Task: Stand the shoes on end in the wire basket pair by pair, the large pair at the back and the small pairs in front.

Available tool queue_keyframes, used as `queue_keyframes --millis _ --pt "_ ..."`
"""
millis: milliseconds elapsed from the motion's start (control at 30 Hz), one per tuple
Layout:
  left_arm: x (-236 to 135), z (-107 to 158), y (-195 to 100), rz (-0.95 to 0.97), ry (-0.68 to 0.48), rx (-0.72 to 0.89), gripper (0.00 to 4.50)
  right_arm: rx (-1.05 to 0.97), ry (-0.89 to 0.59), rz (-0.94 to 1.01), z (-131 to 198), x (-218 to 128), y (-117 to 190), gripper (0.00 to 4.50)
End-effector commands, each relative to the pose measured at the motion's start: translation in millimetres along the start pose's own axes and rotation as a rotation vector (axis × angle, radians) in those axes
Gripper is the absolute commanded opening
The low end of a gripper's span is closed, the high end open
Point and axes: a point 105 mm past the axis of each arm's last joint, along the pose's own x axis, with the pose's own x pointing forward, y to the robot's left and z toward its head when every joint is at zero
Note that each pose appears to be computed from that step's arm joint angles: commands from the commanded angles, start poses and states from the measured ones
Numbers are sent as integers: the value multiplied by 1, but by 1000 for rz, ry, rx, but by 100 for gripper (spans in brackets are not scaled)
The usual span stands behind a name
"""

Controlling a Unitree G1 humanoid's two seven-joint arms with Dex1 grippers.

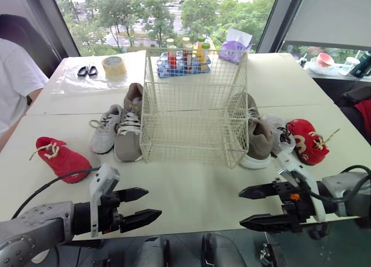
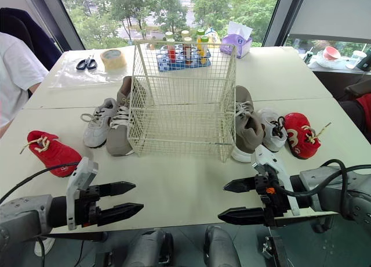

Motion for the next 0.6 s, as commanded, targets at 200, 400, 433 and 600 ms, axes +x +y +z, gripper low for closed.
queue_keyframes --millis 200,400,433,600 --pt "0 7 -4 1 -19 36 445 -37 -14 13 5 1 2 450" --pt "1 4 -2 4 -8 39 445 -36 -13 -6 3 2 -2 450" --pt "1 4 -3 1 -8 38 445 -36 -13 -8 3 2 -2 450" --pt "1 4 -1 4 -5 41 445 -43 -9 -12 3 2 -4 450"
